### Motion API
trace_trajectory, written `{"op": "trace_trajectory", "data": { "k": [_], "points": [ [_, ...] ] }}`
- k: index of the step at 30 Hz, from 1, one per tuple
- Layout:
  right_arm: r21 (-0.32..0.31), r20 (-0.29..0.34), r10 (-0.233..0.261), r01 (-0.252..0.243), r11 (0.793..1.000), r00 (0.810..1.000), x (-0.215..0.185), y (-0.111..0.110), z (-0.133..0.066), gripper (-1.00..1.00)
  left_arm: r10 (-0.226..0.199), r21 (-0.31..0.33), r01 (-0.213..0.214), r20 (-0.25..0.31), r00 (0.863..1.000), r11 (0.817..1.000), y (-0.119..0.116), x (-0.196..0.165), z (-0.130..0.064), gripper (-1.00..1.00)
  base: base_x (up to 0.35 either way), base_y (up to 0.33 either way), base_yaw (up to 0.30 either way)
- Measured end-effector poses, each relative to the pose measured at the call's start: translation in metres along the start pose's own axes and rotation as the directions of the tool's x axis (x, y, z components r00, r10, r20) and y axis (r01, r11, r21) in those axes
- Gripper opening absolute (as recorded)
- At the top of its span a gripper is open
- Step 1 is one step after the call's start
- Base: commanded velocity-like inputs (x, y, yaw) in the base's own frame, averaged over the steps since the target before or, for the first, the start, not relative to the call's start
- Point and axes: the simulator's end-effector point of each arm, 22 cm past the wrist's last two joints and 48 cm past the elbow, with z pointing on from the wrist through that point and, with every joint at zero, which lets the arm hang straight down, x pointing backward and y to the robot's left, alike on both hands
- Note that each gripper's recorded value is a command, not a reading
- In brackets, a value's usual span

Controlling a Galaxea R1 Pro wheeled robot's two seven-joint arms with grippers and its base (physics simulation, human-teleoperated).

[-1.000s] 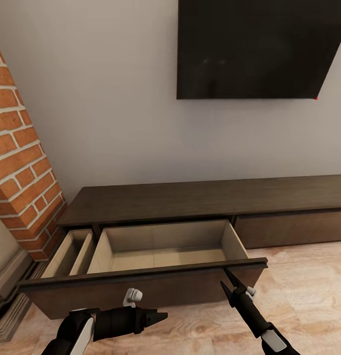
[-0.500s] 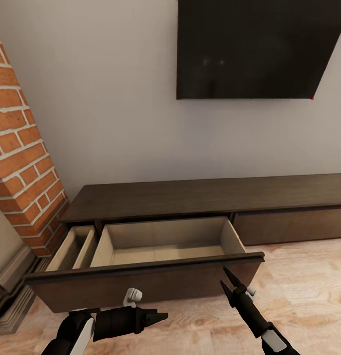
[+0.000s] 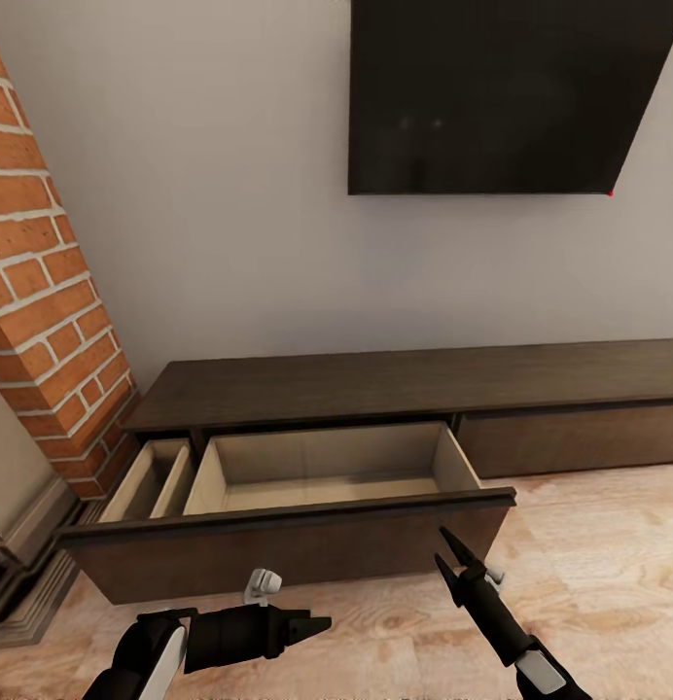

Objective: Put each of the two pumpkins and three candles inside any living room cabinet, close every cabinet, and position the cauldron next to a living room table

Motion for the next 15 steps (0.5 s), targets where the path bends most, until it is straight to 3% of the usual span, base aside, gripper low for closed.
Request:
{"op": "trace_trajectory", "data": {
  "k": [8, 15],
  "points": [
    [0.004, 0.000, 0.000, 0.000, 1.000, 1.000, 0.000, -0.001, 0.000, 1.00, 0.000, 0.000, 0.000, 0.000, 1.000, 1.000, 0.000, 0.000, 0.000, 1.00, -0.030, 0.000, 0.000],
    [-0.020, 0.001, -0.011, 0.011, 1.000, 1.000, -0.002, 0.014, 0.002, 1.00, 0.025, -0.002, -0.025, 0.011, 1.000, 1.000, -0.008, -0.006, -0.003, 1.00, -0.003, 0.000, 0.000]
  ]
}}
